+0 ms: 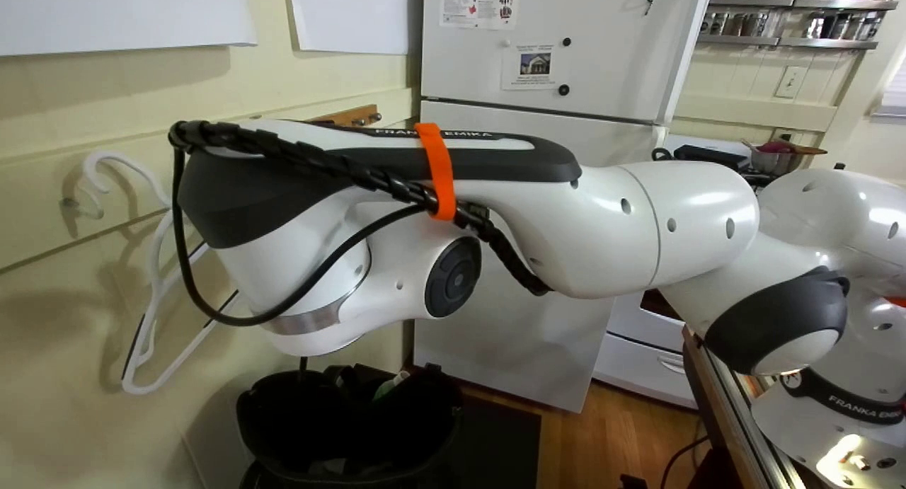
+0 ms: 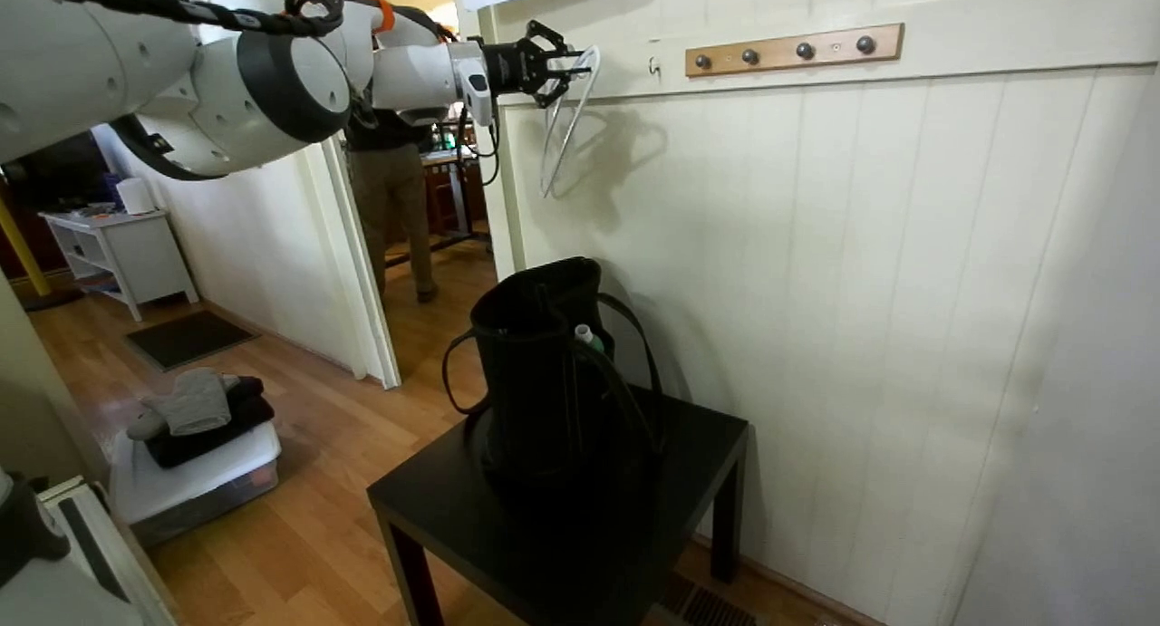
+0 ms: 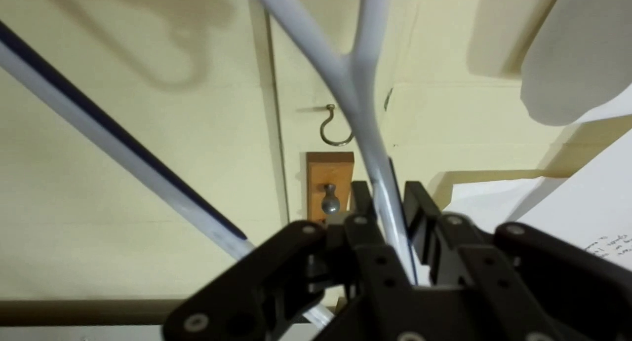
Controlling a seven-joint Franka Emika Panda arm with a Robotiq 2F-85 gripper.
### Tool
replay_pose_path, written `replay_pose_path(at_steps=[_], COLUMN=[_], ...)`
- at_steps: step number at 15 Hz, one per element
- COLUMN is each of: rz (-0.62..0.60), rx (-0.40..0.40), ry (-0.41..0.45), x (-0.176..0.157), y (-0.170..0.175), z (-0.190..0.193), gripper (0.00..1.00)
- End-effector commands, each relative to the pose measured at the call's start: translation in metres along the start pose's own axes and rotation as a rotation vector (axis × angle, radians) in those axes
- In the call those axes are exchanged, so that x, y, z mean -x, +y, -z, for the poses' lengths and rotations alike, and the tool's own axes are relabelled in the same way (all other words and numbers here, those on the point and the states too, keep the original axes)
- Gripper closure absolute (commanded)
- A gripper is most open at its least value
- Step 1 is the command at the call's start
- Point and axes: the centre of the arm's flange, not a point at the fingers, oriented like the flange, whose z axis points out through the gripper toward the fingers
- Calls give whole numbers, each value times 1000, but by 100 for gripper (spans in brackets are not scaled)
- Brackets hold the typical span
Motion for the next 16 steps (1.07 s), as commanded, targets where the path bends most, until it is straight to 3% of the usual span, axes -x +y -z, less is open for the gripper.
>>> replay_pose_path(at_steps=[1, 5, 13, 16], rz=[31, 68, 92, 119], rx=[27, 8, 14, 5], ry=[9, 66, 71, 117], x=[-57, -60, -68, -66], y=[2, -3, -8, -10], z=[49, 50, 46, 50], gripper=[94, 94, 94, 94])
